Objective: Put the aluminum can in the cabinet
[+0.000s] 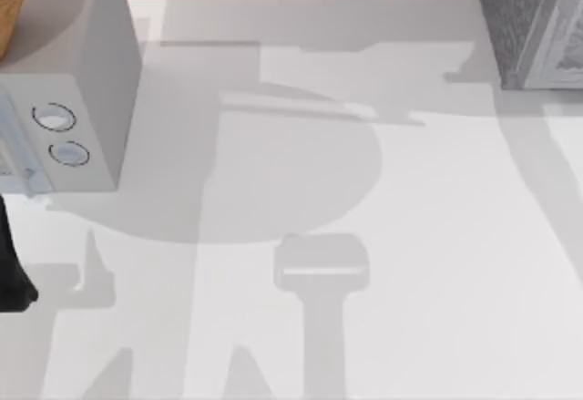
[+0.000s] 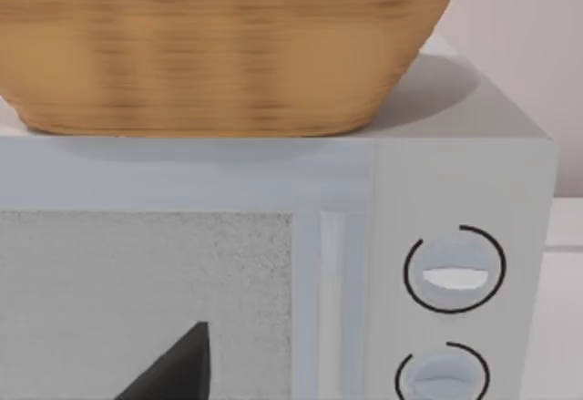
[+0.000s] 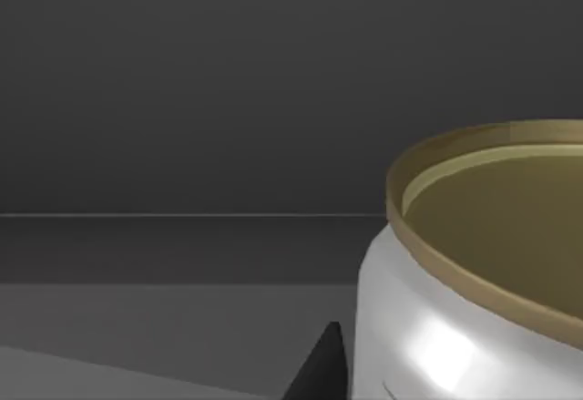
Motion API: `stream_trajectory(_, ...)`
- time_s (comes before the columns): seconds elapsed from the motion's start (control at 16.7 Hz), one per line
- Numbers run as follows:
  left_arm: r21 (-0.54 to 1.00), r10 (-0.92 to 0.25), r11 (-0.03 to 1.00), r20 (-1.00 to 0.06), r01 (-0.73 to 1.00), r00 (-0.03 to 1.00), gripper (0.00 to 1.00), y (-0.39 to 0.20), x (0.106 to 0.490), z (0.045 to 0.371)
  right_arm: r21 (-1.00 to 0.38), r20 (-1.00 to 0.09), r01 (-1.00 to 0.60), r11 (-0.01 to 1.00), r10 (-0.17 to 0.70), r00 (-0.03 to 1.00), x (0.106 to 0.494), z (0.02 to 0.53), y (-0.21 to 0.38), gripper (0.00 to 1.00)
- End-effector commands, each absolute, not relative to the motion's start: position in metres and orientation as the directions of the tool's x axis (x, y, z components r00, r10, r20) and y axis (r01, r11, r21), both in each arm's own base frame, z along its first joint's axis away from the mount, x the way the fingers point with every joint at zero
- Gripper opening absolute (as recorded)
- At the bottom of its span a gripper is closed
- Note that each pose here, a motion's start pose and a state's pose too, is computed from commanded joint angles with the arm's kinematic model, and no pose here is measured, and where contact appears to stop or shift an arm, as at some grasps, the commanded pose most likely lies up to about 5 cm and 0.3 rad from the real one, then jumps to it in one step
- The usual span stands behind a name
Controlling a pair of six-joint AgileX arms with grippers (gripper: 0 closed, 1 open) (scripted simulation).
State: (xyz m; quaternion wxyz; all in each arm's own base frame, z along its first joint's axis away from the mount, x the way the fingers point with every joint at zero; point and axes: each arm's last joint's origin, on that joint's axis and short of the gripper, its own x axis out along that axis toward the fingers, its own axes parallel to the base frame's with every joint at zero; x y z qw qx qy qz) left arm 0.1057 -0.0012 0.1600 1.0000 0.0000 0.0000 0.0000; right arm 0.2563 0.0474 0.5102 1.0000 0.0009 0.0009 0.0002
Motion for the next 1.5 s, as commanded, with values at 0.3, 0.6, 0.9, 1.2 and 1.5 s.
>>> stream_trajectory(0.3,0.0,0.0,1.0,0.0,0.0,1.0,1.0,-0.001,0.106,0.16,0.004,-0.001,0.003,1.0,-0.003,1.0,0.256,0.51,0.046,0.0)
stream_trajectory(0.6,0.0,0.0,1.0,0.0,0.0,1.0,1.0,-0.001,0.106,0.16,0.005,0.022,0.002,1.0,-0.002,1.0,0.269,0.525,0.048,0.0)
stream_trajectory(0.9,0.0,0.0,1.0,0.0,0.0,1.0,1.0,-0.001,0.106,0.16,0.002,0.005,-0.005,1.0,0.005,1.0,0.297,0.532,0.051,0.0)
stream_trajectory(1.2,0.0,0.0,1.0,0.0,0.0,1.0,1.0,-0.001,0.106,0.16,0.003,0.004,-0.002,1.0,0.002,1.0,0.32,0.539,0.051,0.0)
stream_trajectory(1.5,0.0,0.0,1.0,0.0,0.0,1.0,1.0,-0.001,0.106,0.16,0.003,-0.003,-0.009,1.0,0.009,1.0,0.345,0.54,0.053,0.0)
